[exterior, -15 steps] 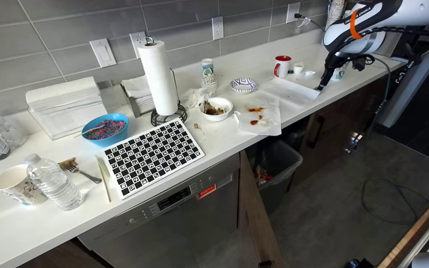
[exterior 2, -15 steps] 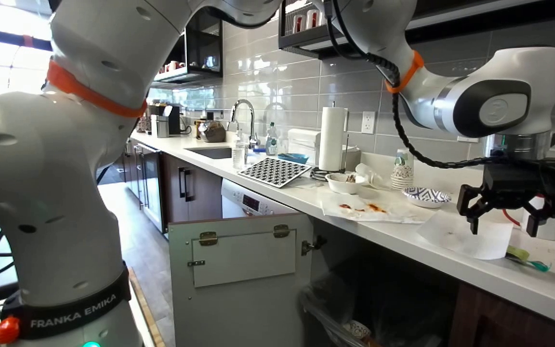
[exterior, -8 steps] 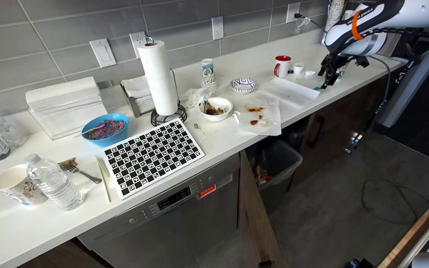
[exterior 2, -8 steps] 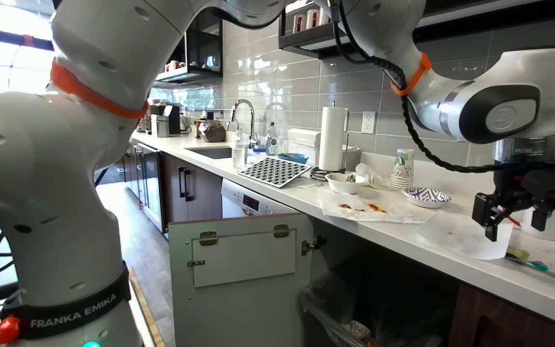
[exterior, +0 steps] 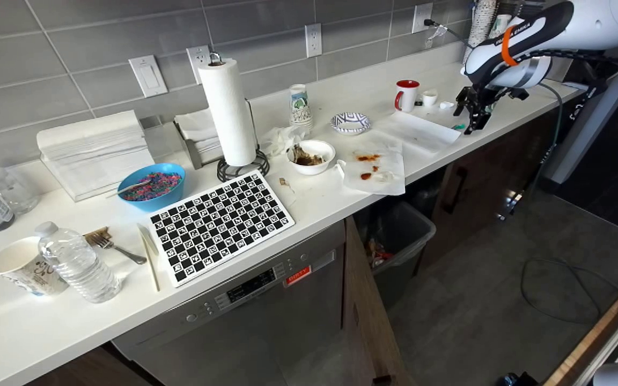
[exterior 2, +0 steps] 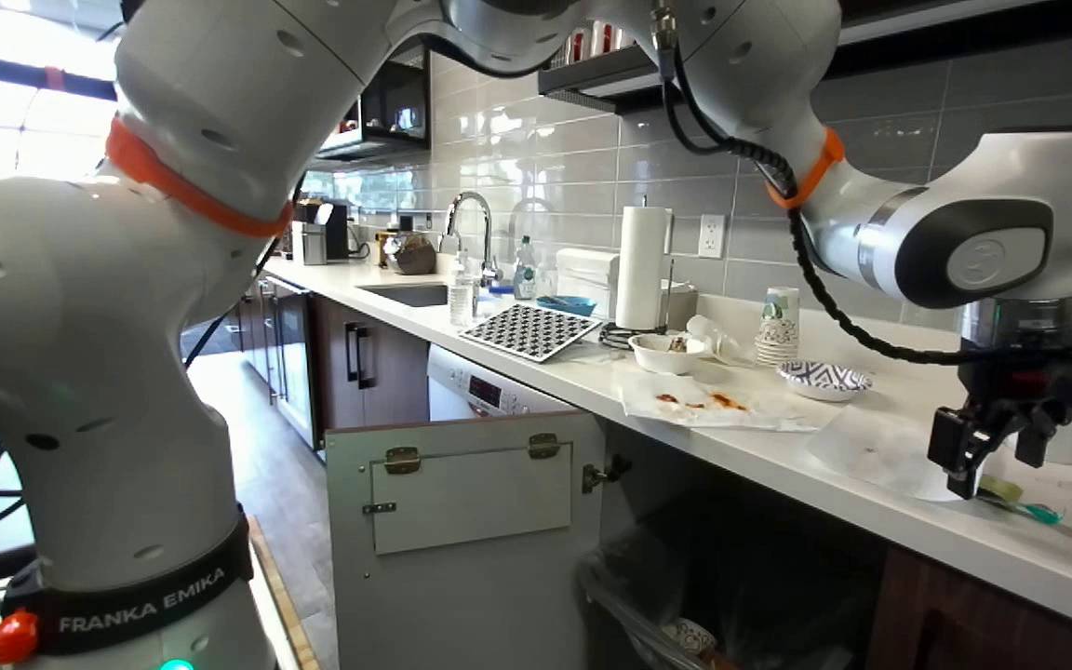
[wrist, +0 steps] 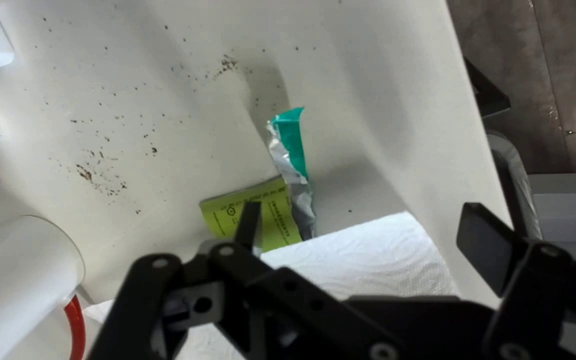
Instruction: Put the green item in the bin
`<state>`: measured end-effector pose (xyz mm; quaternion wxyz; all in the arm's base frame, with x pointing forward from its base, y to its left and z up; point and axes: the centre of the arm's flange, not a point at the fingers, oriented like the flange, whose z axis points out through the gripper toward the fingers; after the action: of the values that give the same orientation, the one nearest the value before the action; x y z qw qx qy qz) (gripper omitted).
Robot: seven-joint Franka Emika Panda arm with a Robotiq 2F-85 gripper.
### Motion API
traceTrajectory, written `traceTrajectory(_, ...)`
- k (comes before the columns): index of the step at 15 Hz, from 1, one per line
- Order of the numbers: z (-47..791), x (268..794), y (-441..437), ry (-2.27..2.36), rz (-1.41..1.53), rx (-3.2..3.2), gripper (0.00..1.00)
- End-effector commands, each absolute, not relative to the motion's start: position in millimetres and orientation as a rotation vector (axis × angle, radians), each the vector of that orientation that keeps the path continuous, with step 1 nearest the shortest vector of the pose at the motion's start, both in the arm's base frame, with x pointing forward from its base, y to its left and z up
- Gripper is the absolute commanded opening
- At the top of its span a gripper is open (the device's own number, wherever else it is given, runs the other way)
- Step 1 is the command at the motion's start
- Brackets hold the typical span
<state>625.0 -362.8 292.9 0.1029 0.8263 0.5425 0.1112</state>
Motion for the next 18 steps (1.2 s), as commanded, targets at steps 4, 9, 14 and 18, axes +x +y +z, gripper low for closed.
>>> traceTrajectory(4,275,642,-373,1.683,0.323,2.371,1.00)
traceTrajectory(9,266,650,-381,1.688,0.304,2.361,1.00)
traceTrajectory(14,260,654,-389,1.682,0.297,2.363,0.48)
traceTrajectory(18,261,654,-394,1.672,0.285,2.369,0.19)
